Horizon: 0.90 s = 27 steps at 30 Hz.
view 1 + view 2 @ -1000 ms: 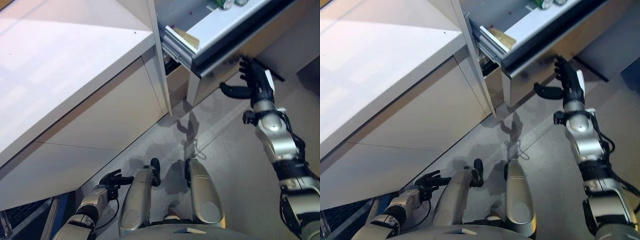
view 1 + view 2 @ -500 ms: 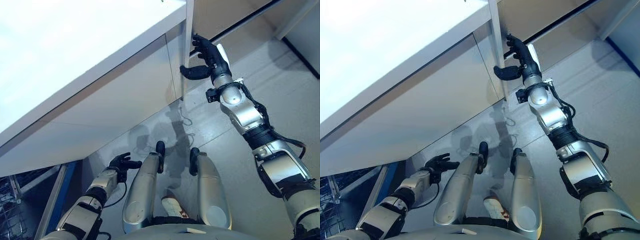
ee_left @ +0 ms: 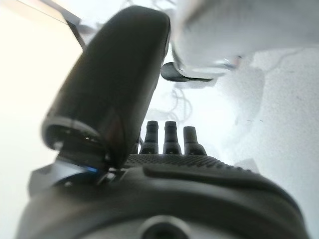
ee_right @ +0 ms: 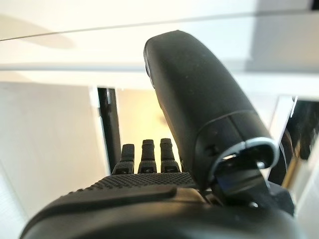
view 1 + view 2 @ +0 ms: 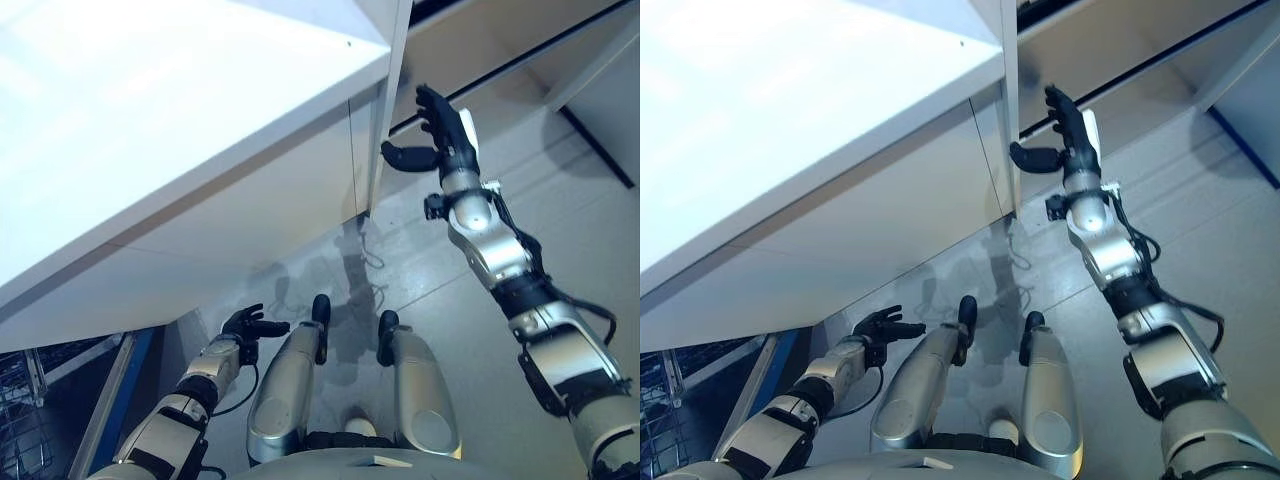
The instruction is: Put drinks into fridge and close the fridge
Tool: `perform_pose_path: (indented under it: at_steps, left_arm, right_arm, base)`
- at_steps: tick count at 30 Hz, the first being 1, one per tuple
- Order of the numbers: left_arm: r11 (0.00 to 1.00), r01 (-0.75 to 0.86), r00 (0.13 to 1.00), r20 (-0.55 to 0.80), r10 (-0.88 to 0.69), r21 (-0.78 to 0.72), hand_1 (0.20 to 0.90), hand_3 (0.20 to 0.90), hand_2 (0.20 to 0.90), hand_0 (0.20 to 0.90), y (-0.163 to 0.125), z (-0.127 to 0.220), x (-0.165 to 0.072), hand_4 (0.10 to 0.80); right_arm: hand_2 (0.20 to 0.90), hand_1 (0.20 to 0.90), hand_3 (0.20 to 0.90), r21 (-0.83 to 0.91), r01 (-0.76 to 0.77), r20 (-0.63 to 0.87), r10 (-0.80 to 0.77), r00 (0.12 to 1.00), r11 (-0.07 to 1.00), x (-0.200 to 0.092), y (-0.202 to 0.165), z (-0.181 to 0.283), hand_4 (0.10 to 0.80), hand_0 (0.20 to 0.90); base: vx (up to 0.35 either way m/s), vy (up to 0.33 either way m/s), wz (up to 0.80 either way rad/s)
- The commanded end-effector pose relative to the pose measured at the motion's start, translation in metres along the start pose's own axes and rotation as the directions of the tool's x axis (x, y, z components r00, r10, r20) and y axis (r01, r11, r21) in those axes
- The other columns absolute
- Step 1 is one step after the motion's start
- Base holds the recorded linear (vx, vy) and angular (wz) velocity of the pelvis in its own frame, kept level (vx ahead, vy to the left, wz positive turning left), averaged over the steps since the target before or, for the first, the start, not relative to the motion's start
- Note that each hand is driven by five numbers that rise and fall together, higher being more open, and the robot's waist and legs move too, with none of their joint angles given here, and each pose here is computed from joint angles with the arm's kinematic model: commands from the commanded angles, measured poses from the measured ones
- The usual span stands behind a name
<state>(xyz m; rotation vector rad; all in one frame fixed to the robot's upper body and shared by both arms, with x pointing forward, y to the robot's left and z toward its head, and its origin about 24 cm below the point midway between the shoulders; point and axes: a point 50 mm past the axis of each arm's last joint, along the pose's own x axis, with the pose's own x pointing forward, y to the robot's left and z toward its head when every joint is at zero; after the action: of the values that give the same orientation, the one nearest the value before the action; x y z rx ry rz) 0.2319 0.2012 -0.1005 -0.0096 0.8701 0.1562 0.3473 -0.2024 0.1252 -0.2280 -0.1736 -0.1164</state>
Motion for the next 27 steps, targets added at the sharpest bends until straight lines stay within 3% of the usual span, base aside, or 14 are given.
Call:
perform_pose_path:
  at_steps: [1,4,6,9,10,14,15,16,18,21,27]
  left_arm:
    - [0.994,-0.106,0.988,-0.11,0.106,0.002,0.9,0.9,0.9,0.9,0.039,-0.049,-0.012,0.8]
    - [0.994,-0.112,0.982,-0.155,0.11,-0.002,0.9,0.9,0.9,0.9,0.046,-0.072,-0.02,0.8]
    - [0.991,-0.133,0.972,-0.198,0.129,-0.006,0.9,0.9,0.9,0.9,0.058,-0.094,-0.028,0.8]
    - [0.986,-0.164,0.961,-0.229,0.154,-0.027,0.9,0.9,0.9,0.9,0.068,-0.113,-0.034,0.8]
    - [0.986,-0.165,0.961,-0.23,0.154,-0.028,0.9,0.9,0.9,0.9,0.068,-0.113,-0.035,0.8]
    - [0.987,-0.161,0.953,-0.263,0.149,-0.026,0.9,0.9,0.9,0.9,0.074,-0.133,-0.042,0.8]
    - [0.988,-0.156,0.954,-0.264,0.145,-0.02,0.9,0.9,0.9,0.9,0.073,-0.134,-0.042,0.8]
    - [0.991,-0.134,0.957,-0.26,0.128,-0.008,0.9,0.9,0.9,0.9,0.072,-0.138,-0.043,0.8]
    - [0.993,-0.12,0.959,-0.257,0.117,0.005,0.9,0.9,0.9,0.9,0.07,-0.143,-0.045,0.8]
    - [0.995,-0.099,0.959,-0.267,0.098,0.011,0.9,0.9,0.9,0.9,0.064,-0.151,-0.047,0.8]
    - [0.998,-0.066,0.959,-0.275,0.065,0.003,0.9,0.9,0.9,0.9,0.057,-0.156,-0.048,0.8]
  right_arm:
    - [0.9,0.9,0.9,0.044,-0.03,-0.08,0.034,0.996,0.999,-0.044,-0.008,-0.047,0.8,0.9]
    - [0.9,0.9,0.9,0.038,-0.001,-0.31,0.013,0.951,0.999,-0.088,-0.015,-0.102,0.8,0.9]
    - [0.9,0.9,0.9,0.018,0.027,-0.561,-0.012,0.828,0.999,-0.14,-0.018,-0.156,0.8,0.9]
    - [0.9,0.9,0.9,-0.01,0.019,-0.724,-0.02,0.69,1.0,-0.189,-0.023,-0.192,0.8,0.9]
    - [0.9,0.9,0.9,-0.009,0.016,-0.729,-0.018,0.684,1.0,-0.19,-0.023,-0.193,0.8,0.9]
    - [0.9,0.9,0.9,0.055,-0.127,-0.887,0.108,0.449,0.99,-0.259,-0.015,-0.225,0.8,0.9]
    - [0.9,0.9,0.9,0.061,-0.132,-0.898,0.112,0.426,0.989,-0.266,-0.015,-0.227,0.8,0.9]
    - [0.9,0.9,0.9,0.076,-0.116,-0.941,0.11,0.321,0.99,-0.292,-0.015,-0.234,0.8,0.9]
    - [0.9,0.9,0.9,0.089,-0.073,-0.972,0.103,0.213,0.993,-0.315,-0.018,-0.239,0.8,0.9]
    - [0.9,0.9,0.9,0.109,-0.024,-0.985,0.111,0.129,0.994,-0.333,-0.017,-0.241,0.8,0.9]
    - [0.9,0.9,0.9,0.157,-0.053,-0.985,0.16,0.062,0.986,-0.343,-0.012,-0.241,0.8,0.9]
  base:
    - [0.138,-0.004,-0.16]
    - [0.094,0.001,-0.06]
    - [0.088,0.006,-0.08]
    - [0.016,-0.002,-0.13]
    - [-0.017,-0.018,-0.08]
    - [-0.043,-0.035,-0.1]
    - [-0.056,-0.027,-0.04]
    - [-0.049,-0.02,-0.02]
    - [-0.046,-0.007,-0.01]
    - [0.0,0.0,0.0]
    - [-0.004,0.011,-0.01]
